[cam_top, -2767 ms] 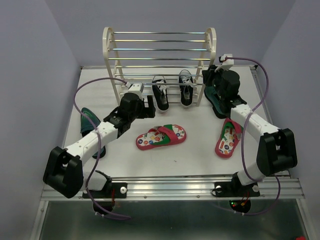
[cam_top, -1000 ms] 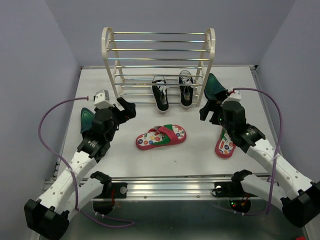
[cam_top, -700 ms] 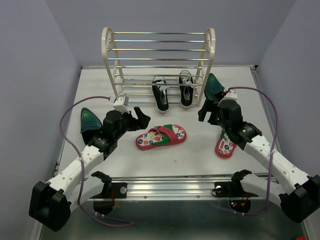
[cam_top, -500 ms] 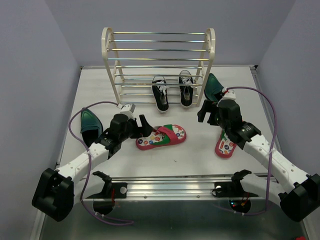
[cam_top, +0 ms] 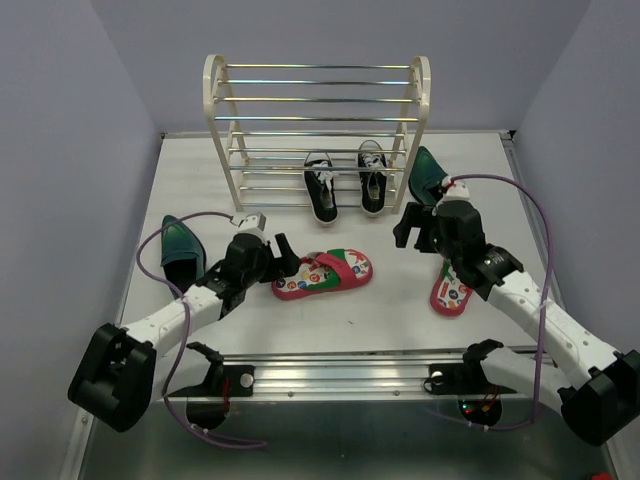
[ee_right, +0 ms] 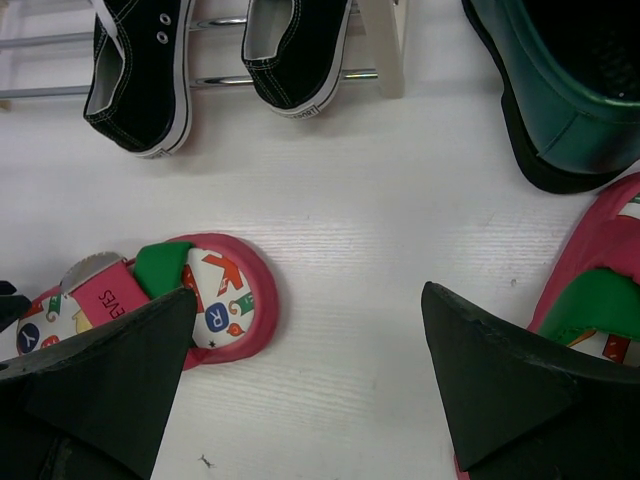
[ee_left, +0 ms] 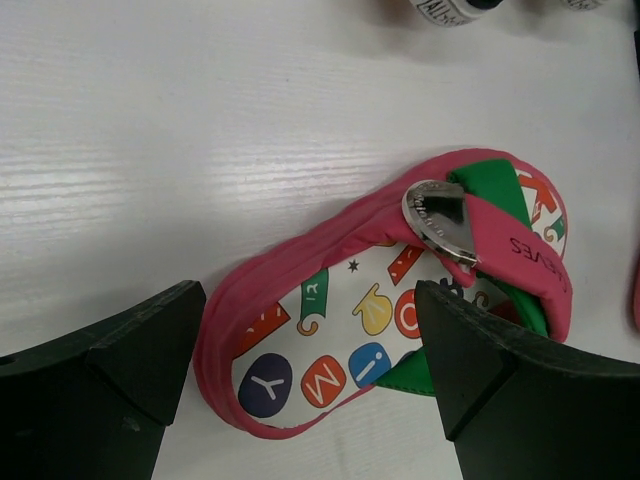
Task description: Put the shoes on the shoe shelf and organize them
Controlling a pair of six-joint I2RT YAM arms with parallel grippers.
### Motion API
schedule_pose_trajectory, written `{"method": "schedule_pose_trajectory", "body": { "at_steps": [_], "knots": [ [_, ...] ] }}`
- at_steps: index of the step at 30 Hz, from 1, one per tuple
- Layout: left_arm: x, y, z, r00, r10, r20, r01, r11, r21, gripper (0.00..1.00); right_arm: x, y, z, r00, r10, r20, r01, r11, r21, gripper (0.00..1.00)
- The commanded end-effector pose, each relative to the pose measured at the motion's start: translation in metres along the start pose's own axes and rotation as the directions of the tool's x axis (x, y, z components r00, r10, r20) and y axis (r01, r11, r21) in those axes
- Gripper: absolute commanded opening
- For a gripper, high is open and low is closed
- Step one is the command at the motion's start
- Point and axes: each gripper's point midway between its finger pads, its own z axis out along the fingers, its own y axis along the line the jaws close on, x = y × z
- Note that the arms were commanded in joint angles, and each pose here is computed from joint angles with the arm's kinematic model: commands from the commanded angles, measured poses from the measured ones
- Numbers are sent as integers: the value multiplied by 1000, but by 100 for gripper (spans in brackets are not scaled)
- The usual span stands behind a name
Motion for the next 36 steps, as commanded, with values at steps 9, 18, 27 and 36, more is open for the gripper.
{"method": "schedule_pose_trajectory", "body": {
  "at_steps": [9,18,27,36],
  "knots": [
    [72,-43,-18,977,93,-194,-30,951,307,99,-11,8,-18,998,11,56,-7,998,-68,100],
    [110,-73,-54,954,130,-269,-7,910,414,99,-7,7,-18,999,30,45,-27,998,-65,100],
    [95,-74,-58,966,158,-203,-93,950,299,99,-1,6,-19,999,43,31,-40,997,-70,100],
    [47,-78,-41,962,274,-18,-265,945,191,99,-4,8,-22,998,47,44,-43,996,-82,100]
  ]
}}
